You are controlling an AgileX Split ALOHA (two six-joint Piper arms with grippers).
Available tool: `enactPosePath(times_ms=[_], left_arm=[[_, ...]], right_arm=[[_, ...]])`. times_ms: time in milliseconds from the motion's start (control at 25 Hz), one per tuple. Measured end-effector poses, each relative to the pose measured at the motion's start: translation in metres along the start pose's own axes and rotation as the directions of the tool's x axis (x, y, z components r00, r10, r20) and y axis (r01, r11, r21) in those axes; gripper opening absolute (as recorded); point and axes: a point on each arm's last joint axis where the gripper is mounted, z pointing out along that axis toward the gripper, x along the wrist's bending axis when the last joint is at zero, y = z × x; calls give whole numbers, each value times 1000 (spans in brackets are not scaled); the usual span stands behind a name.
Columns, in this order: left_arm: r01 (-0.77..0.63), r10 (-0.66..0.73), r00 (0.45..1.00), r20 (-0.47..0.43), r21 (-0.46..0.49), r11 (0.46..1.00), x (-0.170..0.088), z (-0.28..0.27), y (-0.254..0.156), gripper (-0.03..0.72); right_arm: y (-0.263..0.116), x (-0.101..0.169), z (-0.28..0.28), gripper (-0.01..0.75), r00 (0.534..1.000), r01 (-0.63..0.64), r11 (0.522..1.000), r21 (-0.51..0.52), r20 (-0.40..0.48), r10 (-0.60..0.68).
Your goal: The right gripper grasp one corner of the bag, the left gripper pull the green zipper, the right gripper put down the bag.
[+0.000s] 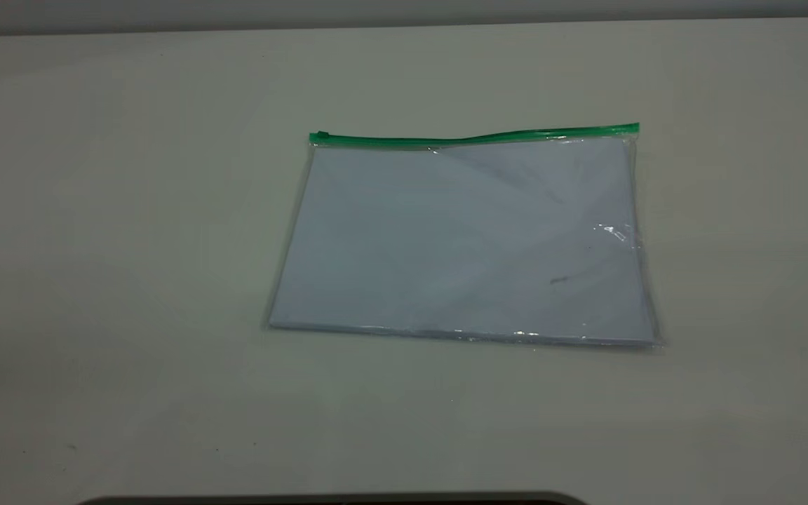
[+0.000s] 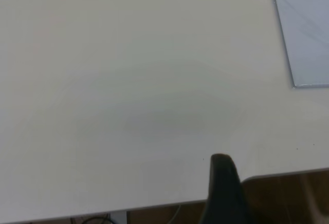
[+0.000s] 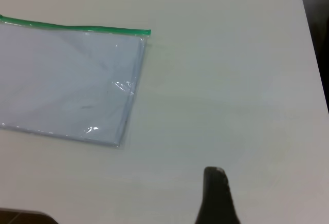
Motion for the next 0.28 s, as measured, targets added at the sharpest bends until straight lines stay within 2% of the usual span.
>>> enactPosePath(times_ms=[280], left_arm=[[0, 0, 1000, 0, 0, 1000, 0, 0, 0, 568]], right_arm=[[0, 0, 0, 575, 1000, -4, 1000, 0, 0, 4]])
